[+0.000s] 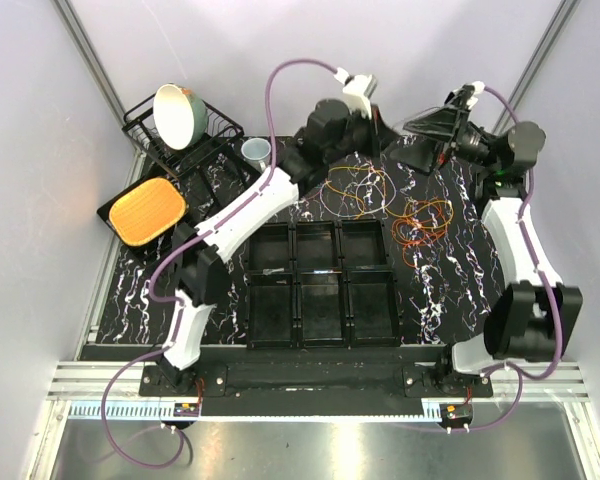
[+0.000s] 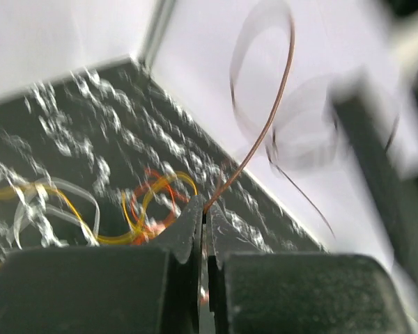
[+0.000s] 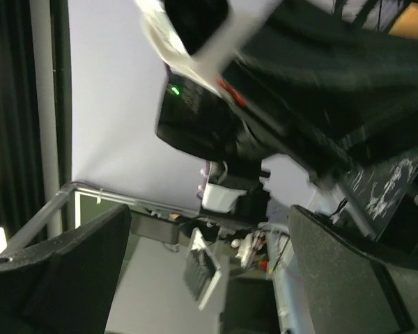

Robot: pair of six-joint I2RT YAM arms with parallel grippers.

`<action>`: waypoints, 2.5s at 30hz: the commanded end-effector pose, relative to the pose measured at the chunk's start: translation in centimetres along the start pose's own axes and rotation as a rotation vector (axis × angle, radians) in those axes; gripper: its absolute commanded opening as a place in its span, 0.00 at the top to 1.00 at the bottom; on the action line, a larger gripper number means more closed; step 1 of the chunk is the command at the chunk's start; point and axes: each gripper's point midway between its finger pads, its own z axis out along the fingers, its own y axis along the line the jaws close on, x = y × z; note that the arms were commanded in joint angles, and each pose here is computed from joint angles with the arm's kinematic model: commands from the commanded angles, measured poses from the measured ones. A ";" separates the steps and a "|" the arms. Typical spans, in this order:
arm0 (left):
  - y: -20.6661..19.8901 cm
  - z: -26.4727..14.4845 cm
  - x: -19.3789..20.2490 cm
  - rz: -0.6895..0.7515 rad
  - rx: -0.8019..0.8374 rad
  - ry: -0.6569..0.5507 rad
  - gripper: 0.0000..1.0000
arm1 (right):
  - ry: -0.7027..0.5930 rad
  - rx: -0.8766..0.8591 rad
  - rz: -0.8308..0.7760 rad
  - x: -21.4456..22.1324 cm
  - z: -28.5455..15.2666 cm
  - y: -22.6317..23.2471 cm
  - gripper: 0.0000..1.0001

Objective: Untangle the cables

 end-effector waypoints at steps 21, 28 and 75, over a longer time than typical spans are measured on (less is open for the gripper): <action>4.6 -11.6 -23.7 0.106 -0.120 -0.518 1.00 | 0.239 0.182 0.128 15.4 0.6 -5.1 0.00; 2.7 -15.2 -23.5 0.149 -0.132 -0.495 1.00 | 0.099 0.406 -0.037 10.9 1.4 -7.6 0.00; 3.2 -31.4 -12.4 0.039 -0.460 -0.313 1.00 | -0.342 1.059 -0.276 2.7 -6.2 -15.1 0.00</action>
